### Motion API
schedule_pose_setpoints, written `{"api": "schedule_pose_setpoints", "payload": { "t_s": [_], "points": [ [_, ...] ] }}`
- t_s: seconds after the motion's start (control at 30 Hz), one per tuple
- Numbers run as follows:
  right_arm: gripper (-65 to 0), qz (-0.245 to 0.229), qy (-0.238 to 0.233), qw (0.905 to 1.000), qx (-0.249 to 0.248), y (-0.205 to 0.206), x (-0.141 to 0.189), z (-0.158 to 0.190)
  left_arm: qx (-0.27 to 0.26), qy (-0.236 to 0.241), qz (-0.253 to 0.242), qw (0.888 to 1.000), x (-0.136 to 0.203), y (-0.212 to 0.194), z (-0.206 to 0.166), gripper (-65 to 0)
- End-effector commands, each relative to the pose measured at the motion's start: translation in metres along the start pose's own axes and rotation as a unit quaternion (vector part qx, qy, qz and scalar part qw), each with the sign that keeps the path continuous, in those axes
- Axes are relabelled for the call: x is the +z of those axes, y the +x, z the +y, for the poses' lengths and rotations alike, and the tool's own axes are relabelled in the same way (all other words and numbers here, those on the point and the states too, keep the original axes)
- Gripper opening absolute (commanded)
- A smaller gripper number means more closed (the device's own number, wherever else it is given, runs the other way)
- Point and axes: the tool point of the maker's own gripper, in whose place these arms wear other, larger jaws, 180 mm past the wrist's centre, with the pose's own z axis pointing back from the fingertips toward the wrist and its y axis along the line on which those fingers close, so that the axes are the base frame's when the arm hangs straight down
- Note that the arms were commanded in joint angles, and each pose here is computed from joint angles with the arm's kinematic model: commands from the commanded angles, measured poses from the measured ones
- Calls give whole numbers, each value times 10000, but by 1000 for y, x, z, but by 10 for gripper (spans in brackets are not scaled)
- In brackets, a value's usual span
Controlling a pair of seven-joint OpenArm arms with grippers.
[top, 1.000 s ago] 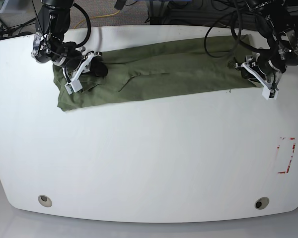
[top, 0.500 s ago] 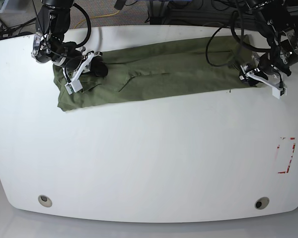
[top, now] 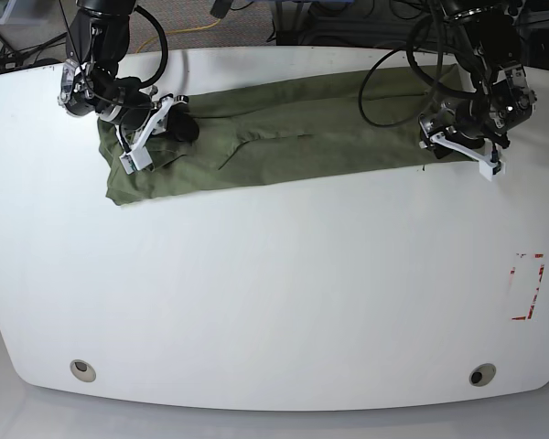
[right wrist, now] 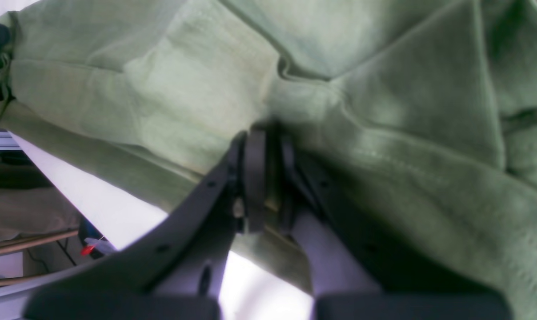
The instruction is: Fold the T-shirt properly
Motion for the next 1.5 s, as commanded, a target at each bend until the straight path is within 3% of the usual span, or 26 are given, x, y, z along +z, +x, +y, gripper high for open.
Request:
{"api": "schedule_pose_setpoints", "payload": {
  "t_s": [0.0, 0.17, 0.37, 0.53, 0.67, 0.9, 1.0, 1.33, 1.47],
  "points": [
    [-615, 1, -67, 9999, 77, 4, 3, -3, -52, 47, -148, 9999, 4, 9, 0, -210],
    [-615, 1, -67, 9999, 77, 4, 3, -3, -87, 220, -231, 9995, 4, 17, 4, -221],
    [-615, 1, -67, 9999, 77, 4, 3, -3, -29, 261, -99, 9996, -4, 14, 8, -328],
    [-615, 1, -67, 9999, 77, 4, 3, -3, -22, 267, -56, 9996, -5, 12, 9, -524],
    [-615, 1, -67, 9999, 77, 4, 3, -3, -89, 234, -104, 9996, -3, 13, 7, -617],
    [-615, -3, -72, 9999, 73, 4, 3, -3, -1559, -14, -535, 9863, 22, 25, -11, -626],
    [-615, -3, -72, 9999, 73, 4, 3, -3, -1849, -65, -583, 9810, 25, 27, -15, -628],
    [-615, -7, -77, 9999, 70, 4, 3, -3, -1877, -45, -589, 9805, 26, 27, -14, -618],
    [-615, -3, -72, 9999, 73, 4, 3, -3, -1822, -10, -609, 9814, 27, 29, -11, -526]
  ]
}}
